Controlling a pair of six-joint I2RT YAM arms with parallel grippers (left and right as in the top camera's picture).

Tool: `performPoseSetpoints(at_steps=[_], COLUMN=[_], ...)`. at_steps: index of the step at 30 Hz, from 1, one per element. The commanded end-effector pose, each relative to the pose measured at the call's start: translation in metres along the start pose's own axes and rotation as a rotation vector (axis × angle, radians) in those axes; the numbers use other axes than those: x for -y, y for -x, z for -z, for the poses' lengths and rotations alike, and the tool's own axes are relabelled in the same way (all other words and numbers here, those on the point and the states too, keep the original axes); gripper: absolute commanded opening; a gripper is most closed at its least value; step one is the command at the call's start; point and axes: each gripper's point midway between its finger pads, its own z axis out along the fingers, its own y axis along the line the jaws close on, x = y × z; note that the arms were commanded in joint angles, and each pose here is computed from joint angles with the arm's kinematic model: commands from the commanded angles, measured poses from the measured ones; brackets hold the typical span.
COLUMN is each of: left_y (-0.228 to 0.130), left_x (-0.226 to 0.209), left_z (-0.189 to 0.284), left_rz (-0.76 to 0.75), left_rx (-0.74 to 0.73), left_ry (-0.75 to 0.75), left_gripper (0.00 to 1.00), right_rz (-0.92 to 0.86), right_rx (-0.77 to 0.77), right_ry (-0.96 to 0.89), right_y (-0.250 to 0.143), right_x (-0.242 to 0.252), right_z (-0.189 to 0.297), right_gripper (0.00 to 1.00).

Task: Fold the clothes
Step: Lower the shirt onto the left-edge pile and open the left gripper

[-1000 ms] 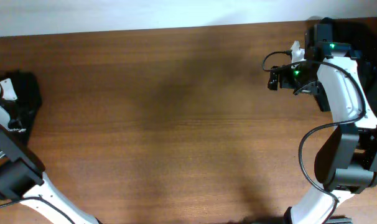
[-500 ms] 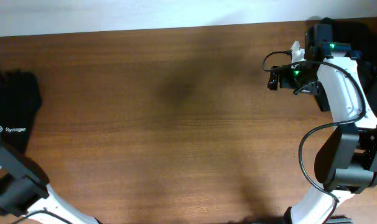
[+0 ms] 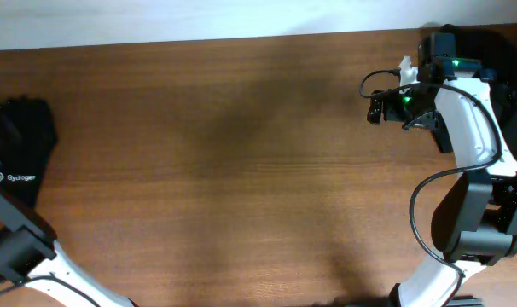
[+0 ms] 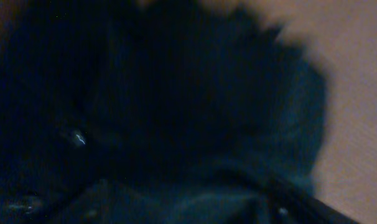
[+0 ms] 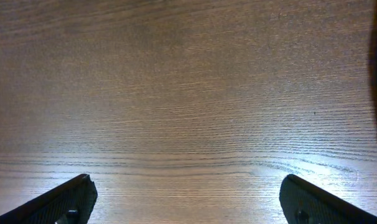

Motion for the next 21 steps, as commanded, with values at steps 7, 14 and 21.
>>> performPoseSetpoints(at_steps=[7, 14, 21], left_y=[-0.003, 0.095, 0.095], left_x=[0.029, 0.06, 0.116], left_z=[-0.002, 0.13, 0.245], left_rz=[0.092, 0.17, 0.084], left_rx=[-0.028, 0.257, 0.325], left_ry=[-0.161, -0.301, -0.414], left_gripper=[0.99, 0.99, 0.99], right_rz=[0.003, 0.003, 0.003], right_rx=[0.001, 0.001, 0.001], right_ry=[-0.011, -0.011, -0.011], right_y=[-0.001, -0.001, -0.001], right_x=[0.0, 0.0, 0.0], right_z=[0.001, 0.001, 0.001], right_gripper=[0.99, 0.99, 0.99])
